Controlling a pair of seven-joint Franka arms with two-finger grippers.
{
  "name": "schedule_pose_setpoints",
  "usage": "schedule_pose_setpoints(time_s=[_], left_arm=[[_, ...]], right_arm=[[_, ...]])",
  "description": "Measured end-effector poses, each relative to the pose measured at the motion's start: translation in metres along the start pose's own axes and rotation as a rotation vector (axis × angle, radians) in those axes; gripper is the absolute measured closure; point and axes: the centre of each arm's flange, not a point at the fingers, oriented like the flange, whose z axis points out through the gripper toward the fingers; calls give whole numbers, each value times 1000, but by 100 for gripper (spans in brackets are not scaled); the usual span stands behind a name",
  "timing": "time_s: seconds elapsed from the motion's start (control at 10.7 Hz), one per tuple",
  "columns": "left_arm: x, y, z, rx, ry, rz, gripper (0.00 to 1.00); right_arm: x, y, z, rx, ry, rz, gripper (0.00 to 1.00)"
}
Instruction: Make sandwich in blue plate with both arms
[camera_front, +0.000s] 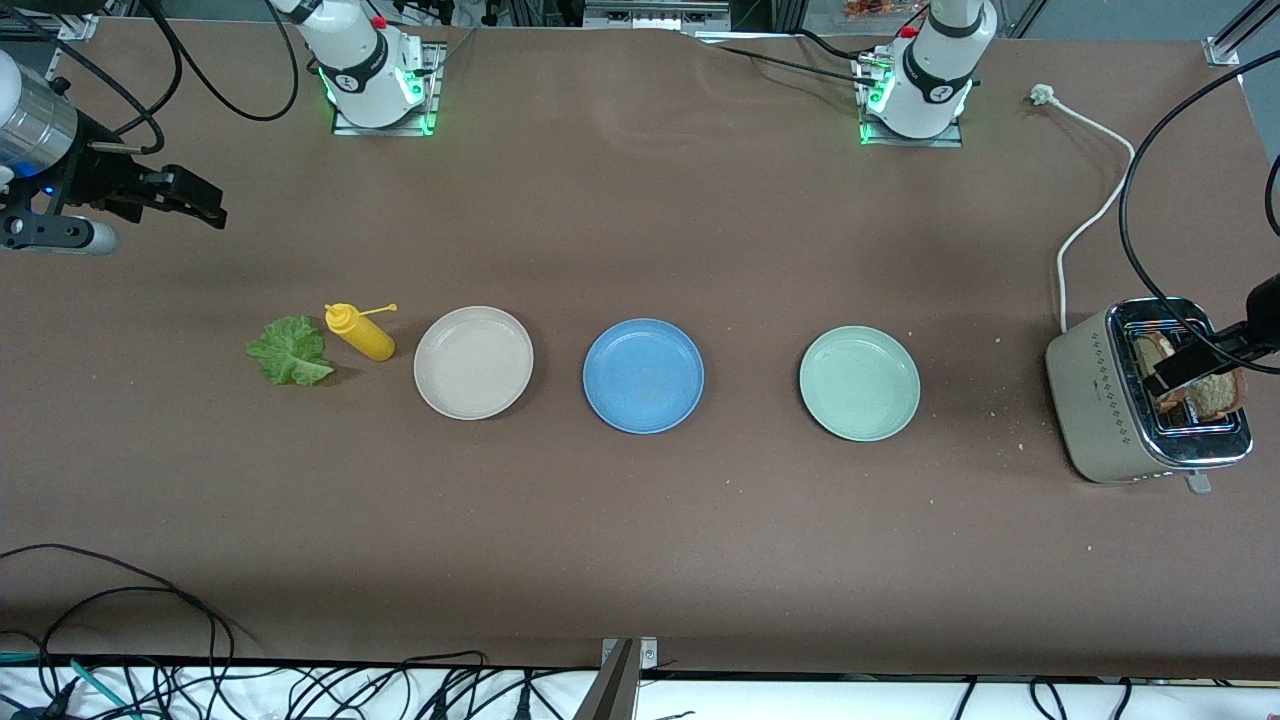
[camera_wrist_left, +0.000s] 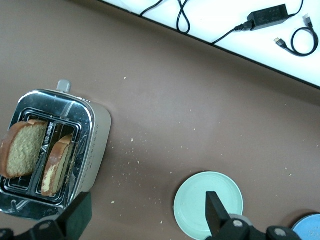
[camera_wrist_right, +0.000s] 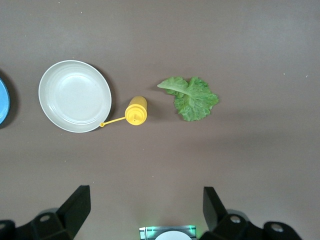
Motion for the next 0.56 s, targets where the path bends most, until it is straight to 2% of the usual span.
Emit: schedule_pose_setpoints(time_s=[0.19, 0.47, 0.56], left_arm=[[2, -2, -10, -1, 7, -4, 0], [-13, -13, -19, 33, -103, -13, 0], [-17, -12, -19, 37, -120, -9, 0]], right_arm=[[0, 0, 0, 0, 0, 0, 0], [0, 0, 0, 0, 0, 2, 0], [0, 0, 0, 0, 0, 2, 0]])
